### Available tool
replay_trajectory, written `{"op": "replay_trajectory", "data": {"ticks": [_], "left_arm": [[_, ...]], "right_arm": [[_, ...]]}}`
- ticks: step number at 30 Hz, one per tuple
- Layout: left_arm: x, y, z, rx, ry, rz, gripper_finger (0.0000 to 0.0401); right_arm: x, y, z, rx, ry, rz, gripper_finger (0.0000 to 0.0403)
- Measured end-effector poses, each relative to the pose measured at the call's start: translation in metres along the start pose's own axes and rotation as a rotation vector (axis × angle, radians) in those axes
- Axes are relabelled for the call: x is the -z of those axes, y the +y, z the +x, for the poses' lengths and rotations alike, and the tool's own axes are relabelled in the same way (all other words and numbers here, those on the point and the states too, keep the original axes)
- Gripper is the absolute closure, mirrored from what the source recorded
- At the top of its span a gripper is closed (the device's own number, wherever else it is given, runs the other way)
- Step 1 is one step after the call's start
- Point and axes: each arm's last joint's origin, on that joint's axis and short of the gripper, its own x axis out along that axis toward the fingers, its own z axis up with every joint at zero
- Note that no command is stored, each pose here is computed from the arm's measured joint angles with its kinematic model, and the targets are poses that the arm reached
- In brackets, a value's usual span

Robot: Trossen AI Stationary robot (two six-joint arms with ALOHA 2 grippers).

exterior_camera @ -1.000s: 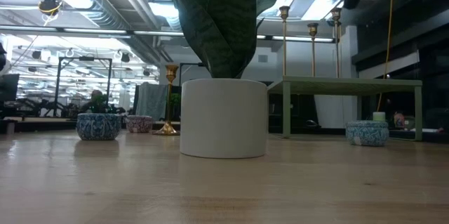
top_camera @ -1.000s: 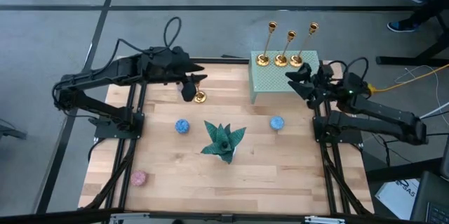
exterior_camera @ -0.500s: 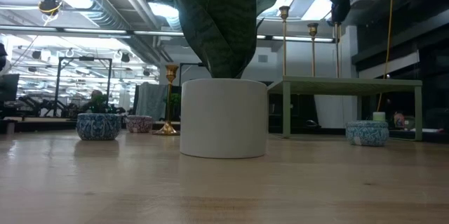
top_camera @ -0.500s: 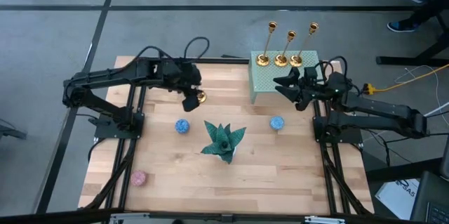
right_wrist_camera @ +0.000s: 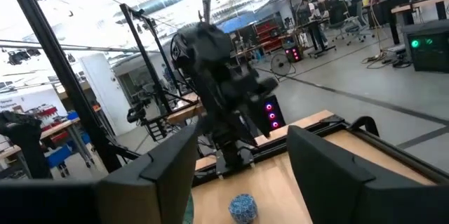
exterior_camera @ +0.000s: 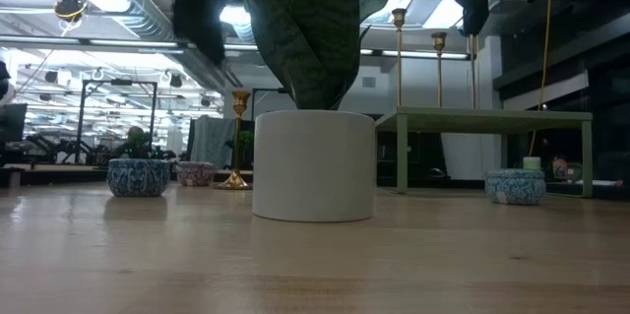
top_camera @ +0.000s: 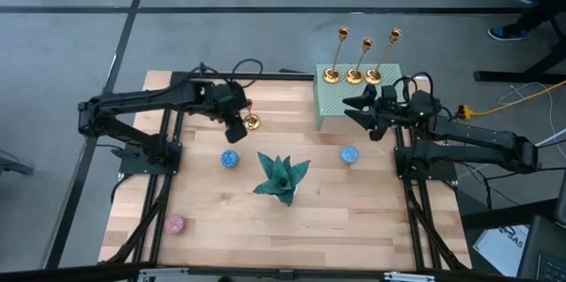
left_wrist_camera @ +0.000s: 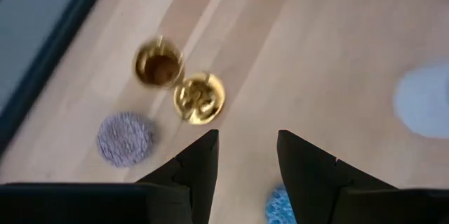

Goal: Stock candles and holders on shelf
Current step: Align the gold candle holder with the other gold candle holders on the shelf

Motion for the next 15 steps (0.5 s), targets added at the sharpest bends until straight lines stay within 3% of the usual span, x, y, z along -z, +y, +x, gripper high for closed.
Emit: {"op": "replay_trajectory", "data": {"ticks": [7,15], "left_arm": [[0.017,0.010,0.047,-0.041,-0.048,-0.067,0.0256],[0.033,0.024,0.080,-0.096,-0.133,-0.113,0.0230]], "right_arm": [[0.004,-0.002,0.000,0.017,0.037,0.007,0.0178],[0.004,-0.002,0.000,0.020,0.042,0.009,0.0178]]}}
